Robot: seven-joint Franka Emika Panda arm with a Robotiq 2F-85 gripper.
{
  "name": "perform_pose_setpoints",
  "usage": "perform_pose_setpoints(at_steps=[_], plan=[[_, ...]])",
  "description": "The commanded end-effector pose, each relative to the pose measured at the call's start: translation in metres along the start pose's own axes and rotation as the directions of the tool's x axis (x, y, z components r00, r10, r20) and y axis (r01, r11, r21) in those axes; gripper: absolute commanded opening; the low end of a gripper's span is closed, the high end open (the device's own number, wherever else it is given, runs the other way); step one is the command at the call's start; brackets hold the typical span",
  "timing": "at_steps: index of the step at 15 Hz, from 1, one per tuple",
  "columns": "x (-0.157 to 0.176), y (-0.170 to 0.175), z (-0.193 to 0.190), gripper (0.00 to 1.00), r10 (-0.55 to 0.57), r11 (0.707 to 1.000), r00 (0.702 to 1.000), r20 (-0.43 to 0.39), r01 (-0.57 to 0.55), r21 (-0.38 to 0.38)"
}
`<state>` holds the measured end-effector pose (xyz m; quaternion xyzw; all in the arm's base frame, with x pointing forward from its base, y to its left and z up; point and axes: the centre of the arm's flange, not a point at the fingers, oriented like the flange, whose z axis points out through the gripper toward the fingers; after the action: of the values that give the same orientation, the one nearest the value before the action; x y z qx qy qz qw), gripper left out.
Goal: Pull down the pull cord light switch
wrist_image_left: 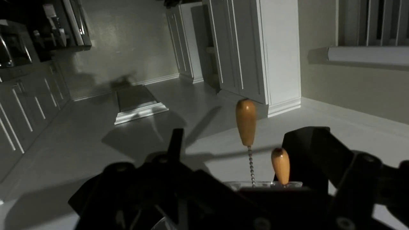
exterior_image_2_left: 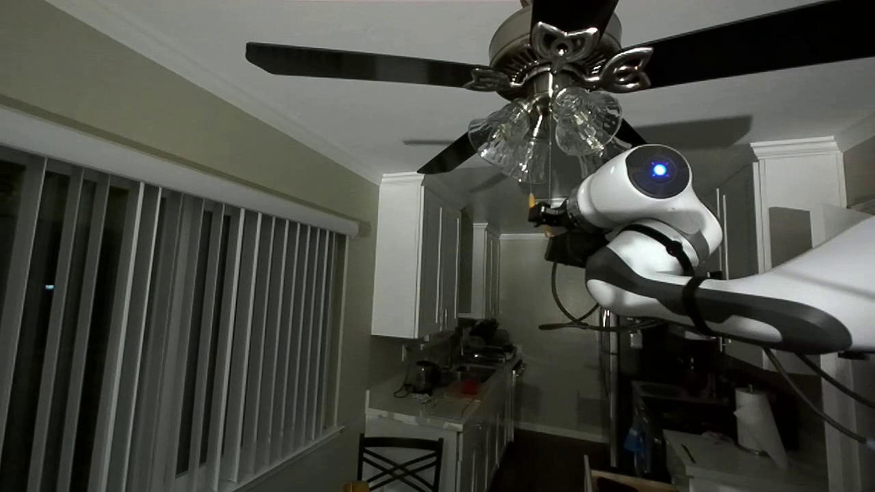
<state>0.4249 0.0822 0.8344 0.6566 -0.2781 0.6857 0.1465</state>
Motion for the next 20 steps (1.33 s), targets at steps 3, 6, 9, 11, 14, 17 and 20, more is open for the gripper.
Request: perform_pose_setpoints(at_steps=[3,6,9,11,14,17,20], plan=[[0.0221,-0.0090,-0.0035,1.00,0.006,0.999,1.000,-0.016,-0.006,-0.045],[0.0175,-0.0080,-0.0062,1.00,0.005,0.999,1.000,-0.021,-0.006,-0.053],[0.0169,-0.0110,-0.0074,1.00,0.003,0.999,1.000,-0.017,-0.004,-0.054],[0.0168,-0.0107,-0.0069,1.00,0.003,0.998,1.000,-0.016,-0.004,-0.055],[0.0167,-0.0106,-0.0067,1.00,0.004,0.998,1.000,-0.015,-0.004,-0.055],[0.0167,-0.0106,-0.0067,1.00,0.004,0.998,1.000,-0.015,-0.004,-0.055],[0.0164,-0.0048,-0.0086,1.00,0.012,0.998,0.999,-0.031,-0.014,-0.059]])
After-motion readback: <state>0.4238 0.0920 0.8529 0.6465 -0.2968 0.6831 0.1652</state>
